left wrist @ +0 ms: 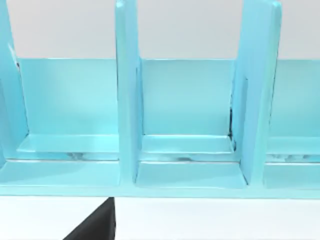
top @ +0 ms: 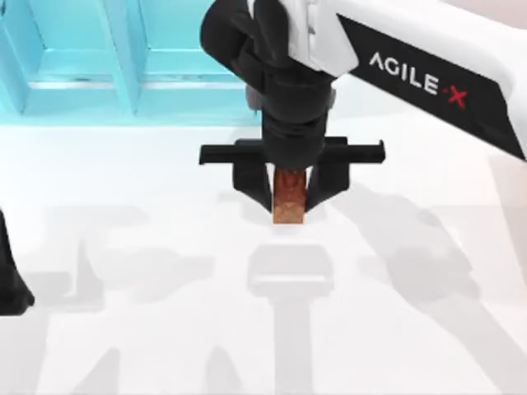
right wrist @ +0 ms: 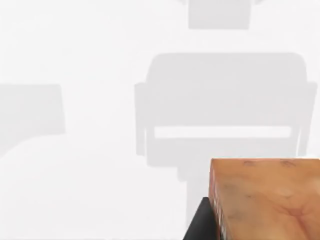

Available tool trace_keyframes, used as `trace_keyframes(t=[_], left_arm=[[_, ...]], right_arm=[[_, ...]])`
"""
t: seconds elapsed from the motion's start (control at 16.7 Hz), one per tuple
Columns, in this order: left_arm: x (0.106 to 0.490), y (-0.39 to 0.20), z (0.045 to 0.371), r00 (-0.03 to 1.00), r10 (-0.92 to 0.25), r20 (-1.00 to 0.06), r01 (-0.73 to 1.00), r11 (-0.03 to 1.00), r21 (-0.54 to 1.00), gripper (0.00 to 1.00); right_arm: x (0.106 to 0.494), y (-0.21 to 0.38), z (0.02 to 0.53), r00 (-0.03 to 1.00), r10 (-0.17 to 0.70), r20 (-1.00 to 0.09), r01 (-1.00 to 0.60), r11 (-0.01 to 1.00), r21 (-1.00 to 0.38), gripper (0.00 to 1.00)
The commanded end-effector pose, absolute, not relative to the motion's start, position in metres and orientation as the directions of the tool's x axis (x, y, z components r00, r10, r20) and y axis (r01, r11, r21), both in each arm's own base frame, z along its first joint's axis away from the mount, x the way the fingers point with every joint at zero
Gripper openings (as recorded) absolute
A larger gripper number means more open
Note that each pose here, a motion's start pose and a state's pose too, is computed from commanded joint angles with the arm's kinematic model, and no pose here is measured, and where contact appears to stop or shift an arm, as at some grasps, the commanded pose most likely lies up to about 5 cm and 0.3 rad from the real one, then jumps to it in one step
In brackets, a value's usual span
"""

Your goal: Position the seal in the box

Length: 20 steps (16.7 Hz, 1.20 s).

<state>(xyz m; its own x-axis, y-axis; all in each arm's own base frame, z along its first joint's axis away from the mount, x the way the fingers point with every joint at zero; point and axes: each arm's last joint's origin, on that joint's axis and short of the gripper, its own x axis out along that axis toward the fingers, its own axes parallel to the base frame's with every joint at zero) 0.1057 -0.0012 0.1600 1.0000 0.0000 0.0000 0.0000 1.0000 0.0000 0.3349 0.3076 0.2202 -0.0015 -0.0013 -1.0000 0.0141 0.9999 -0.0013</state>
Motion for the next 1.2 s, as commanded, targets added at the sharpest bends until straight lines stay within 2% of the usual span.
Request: trace_keyframes(t=[0.18,0.3,0.48,0.66,0.96,1.2], left_arm=[[0.106,-0.001,0.160,1.000,0.000,0.000,0.000,1.000,0.000,1.00],[0.106,-0.001,0.160,1.000,0.000,0.000,0.000,1.000,0.000,1.00],[0.106,-0.001,0.160,1.000,0.000,0.000,0.000,1.000,0.000,1.00],[0.106,-0.001,0.160,1.000,0.000,0.000,0.000,1.000,0.000,1.00],[0.106,-0.001,0.160,1.000,0.000,0.000,0.000,1.000,0.000,1.00],[0.106,-0.001,0.160,1.000,0.000,0.000,0.000,1.000,0.000,1.00]], right_arm=[[0.350,0.283,0.223,-0.004,-0.003,-1.000,0.015,1.000,-0.003,0.00],[0.370,0.247,0.228,-0.006,-0.003,-1.000,0.017,1.000,-0.003,0.00],[0.399,0.162,0.235,-0.016,-0.006,-1.000,0.019,1.000,-0.006,0.00],[0.408,0.054,0.241,-0.036,-0.009,-0.999,0.015,1.000,-0.010,0.00],[0.362,-0.098,0.254,-0.034,0.000,-0.999,0.010,1.000,0.000,0.00],[0.323,-0.144,0.263,-0.004,-0.001,-1.000,0.010,1.000,-0.001,0.00]])
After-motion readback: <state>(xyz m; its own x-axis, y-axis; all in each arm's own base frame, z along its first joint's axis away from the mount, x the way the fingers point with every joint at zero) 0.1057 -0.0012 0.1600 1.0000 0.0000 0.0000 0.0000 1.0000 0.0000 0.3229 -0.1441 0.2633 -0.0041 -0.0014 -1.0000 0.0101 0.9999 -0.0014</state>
